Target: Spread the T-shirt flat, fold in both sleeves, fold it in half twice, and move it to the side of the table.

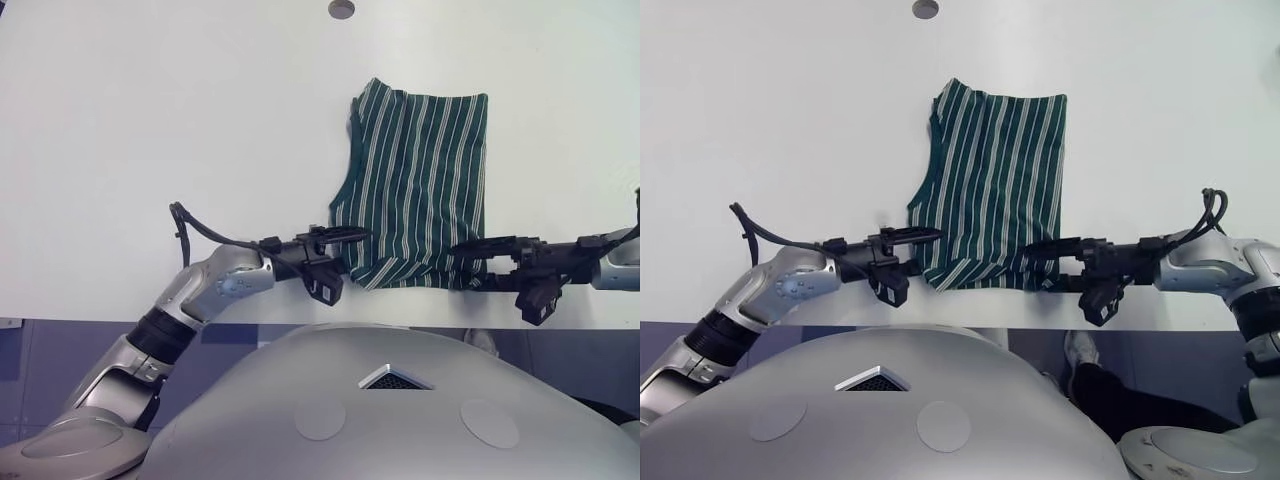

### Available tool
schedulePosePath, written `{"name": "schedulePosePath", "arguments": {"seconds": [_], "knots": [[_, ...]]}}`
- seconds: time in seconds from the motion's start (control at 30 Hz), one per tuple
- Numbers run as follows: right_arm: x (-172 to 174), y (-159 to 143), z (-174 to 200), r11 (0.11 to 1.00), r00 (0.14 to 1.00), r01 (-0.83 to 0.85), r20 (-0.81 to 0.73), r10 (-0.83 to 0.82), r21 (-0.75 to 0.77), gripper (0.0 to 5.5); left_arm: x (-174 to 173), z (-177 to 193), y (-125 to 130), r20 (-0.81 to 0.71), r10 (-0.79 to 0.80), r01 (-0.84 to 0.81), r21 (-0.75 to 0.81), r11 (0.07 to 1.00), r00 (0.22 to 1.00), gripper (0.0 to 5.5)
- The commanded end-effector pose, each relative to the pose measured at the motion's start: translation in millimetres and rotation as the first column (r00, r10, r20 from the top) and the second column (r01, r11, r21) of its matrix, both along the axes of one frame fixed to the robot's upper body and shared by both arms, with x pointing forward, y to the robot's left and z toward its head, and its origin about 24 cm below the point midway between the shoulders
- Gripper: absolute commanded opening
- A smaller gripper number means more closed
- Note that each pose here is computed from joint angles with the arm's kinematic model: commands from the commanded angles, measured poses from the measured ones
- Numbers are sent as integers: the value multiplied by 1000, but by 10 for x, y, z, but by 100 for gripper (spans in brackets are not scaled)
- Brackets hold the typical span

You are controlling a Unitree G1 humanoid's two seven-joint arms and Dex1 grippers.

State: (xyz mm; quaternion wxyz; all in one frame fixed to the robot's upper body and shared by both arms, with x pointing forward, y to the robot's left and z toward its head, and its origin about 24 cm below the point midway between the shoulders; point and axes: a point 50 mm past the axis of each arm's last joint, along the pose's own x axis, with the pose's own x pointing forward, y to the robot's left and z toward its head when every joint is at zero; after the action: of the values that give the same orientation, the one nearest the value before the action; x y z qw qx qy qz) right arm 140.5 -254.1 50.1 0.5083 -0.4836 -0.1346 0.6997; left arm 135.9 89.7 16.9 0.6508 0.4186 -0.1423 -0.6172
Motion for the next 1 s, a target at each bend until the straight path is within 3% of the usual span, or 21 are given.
{"name": "schedulePosePath", "arguments": {"seconds": [0.03,0.37,0.53,0.67,0.77,1.0], "knots": [[-68,-42,-63,992,997,7,-76,-16,-123,313,-125,-320,162,-110,8,17,231,973,994,219],[-109,-142,-205,963,963,176,-169,-212,-203,106,-36,-294,63,-92,26,-6,214,977,995,90],[-138,31,-63,955,939,185,-245,-241,-231,14,-125,-341,-3,-167,-11,44,195,980,986,39],[45,297,219,947,908,194,-319,-273,-258,10,-222,-377,-17,-253,-55,106,193,975,966,2],[306,411,493,932,854,216,-405,-325,-291,10,-172,-382,133,-292,-55,132,250,959,955,0],[170,103,552,843,722,-27,-594,-356,-537,10,-137,-36,686,-498,-118,346,395,851,859,0]]}}
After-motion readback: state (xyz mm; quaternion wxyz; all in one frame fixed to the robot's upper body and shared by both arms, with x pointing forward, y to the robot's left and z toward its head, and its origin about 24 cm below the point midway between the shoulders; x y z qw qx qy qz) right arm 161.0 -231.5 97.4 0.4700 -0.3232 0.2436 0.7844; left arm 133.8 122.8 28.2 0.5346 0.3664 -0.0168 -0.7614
